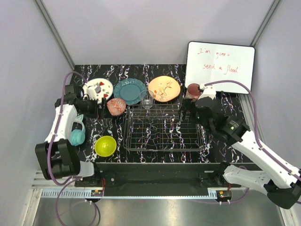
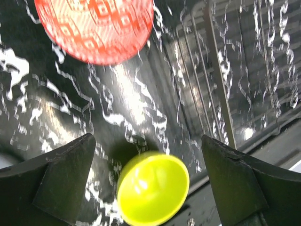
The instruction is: Load the mixed dishes into the dish rack
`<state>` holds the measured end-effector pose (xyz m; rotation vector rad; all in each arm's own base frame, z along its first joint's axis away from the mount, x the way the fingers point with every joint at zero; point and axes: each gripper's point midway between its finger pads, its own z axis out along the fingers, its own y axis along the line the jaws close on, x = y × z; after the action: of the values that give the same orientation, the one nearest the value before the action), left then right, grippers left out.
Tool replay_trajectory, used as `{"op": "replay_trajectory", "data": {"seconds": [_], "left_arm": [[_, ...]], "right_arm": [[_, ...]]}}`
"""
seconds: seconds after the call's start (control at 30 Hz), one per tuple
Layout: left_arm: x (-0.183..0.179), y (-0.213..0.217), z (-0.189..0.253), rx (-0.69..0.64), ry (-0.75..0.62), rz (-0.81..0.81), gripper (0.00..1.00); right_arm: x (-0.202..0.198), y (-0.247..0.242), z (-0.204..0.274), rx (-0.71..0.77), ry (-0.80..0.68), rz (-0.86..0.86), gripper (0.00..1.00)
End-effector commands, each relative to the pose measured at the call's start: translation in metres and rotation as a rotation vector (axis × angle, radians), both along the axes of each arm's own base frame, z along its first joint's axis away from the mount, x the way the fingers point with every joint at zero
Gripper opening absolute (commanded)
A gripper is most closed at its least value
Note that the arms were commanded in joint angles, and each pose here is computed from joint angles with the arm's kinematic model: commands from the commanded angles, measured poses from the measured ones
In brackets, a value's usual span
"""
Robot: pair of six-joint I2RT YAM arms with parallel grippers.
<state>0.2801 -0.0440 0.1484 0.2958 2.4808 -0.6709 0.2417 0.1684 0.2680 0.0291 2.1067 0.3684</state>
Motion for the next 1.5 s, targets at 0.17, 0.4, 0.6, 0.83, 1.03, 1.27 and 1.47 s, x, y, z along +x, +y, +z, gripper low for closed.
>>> {"op": "replay_trajectory", "data": {"seconds": [0.17,0.4,0.6,0.83,1.03,1.27,1.47], "left_arm": [[0.077,0.011,-0.013,-0.089,-0.075,0.074,0.95],[0.112,0.027,-0.025,-0.057,-0.096,0.149,0.91],[0.129,0.038,-0.043,-0.017,-0.090,0.239,0.87],[0.126,0.032,-0.064,0.079,-0.049,0.255,0.85],[0.131,0.014,-0.079,0.120,-0.018,0.232,0.85],[0.136,0.012,-0.092,0.148,0.005,0.221,0.81],[0.135,0.011,-0.097,0.146,0.006,0.218,0.49]], "right_arm": [[0.009,0.018,-0.012,0.009,0.020,0.030,0.96],[0.010,0.018,-0.015,0.005,0.012,0.026,0.95],[0.013,0.018,-0.013,0.012,-0.004,0.023,0.93],[0.013,0.018,-0.009,0.022,-0.017,0.022,0.93],[0.011,0.020,-0.004,0.048,-0.022,0.031,0.91],[0.005,0.015,0.001,0.071,-0.042,0.033,0.89],[0.004,0.019,-0.004,0.081,-0.021,0.038,0.87]]}}
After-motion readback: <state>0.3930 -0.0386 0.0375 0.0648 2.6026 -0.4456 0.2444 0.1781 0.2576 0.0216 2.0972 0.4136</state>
